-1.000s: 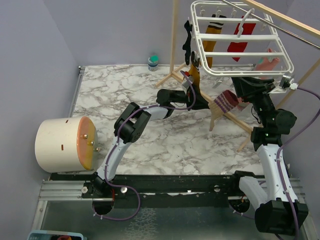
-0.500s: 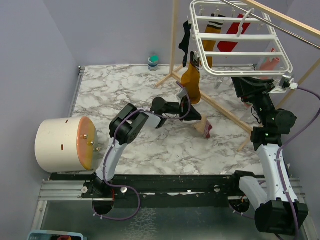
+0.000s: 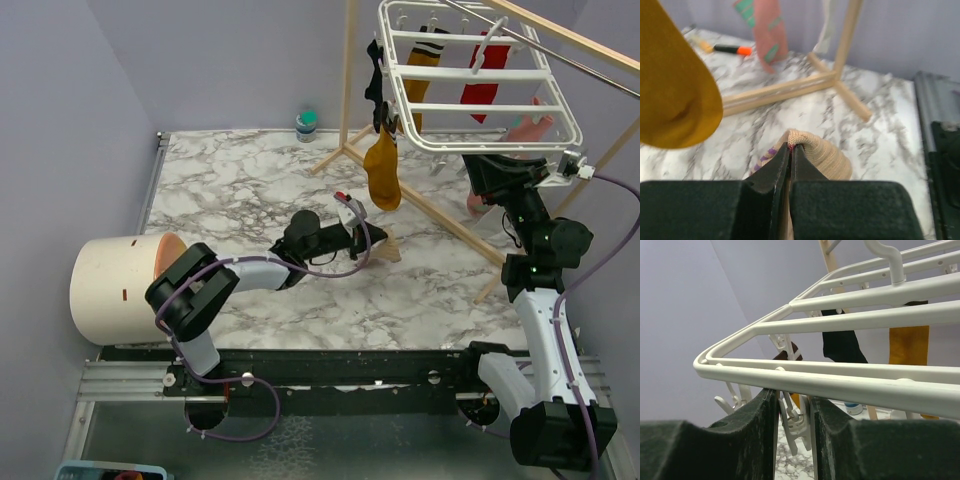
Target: Remove the socks clipped to the hanger
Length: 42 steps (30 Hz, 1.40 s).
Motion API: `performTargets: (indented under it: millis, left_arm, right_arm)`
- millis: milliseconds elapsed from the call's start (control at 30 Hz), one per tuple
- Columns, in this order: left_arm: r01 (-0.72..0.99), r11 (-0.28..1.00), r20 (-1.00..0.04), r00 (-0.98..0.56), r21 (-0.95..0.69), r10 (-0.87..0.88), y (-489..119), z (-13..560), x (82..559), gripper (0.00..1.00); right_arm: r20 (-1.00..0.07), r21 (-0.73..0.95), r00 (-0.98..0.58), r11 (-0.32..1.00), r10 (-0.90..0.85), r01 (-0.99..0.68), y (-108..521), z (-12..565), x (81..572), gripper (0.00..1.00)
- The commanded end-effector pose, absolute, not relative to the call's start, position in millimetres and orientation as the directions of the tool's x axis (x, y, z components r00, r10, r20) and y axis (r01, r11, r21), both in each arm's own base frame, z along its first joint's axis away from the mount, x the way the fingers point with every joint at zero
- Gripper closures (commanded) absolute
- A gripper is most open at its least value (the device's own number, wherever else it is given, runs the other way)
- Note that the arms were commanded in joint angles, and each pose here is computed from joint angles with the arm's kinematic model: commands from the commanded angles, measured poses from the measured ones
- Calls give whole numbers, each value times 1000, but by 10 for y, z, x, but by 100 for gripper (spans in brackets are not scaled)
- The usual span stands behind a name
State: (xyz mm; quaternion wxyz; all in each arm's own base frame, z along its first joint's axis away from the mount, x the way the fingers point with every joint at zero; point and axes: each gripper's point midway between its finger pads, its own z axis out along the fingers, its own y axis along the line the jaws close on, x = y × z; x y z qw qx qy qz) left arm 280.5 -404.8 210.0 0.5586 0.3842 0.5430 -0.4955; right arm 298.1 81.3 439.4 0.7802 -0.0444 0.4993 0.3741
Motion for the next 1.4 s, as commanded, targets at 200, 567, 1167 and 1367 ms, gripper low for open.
performTargets:
  millis: [200, 567, 1167, 1367]
  left_arm:
    - [758, 648, -953, -134, 78, 271, -3632, 966, 3188, 92]
    - [660, 733, -956, -74, 165, 282, -3320, 1247, 3232, 1]
    - [898, 422, -992, -107, -122, -61, -3352, 1896, 3586, 1]
    - [932, 332, -986, -106, -144, -130, -3587, 2010, 3748, 1]
  right_arm:
    - [-832, 287, 211, 725, 513, -626, 847, 4405, 2919, 75]
    - [-842, 288, 198, 728, 503, -622, 851, 4364, 2925, 74]
    - [-844, 273, 204, 724, 497, -633, 875, 4404, 2860, 74]
    - [-844, 271, 206, 726, 494, -633, 877, 4407, 2840, 74]
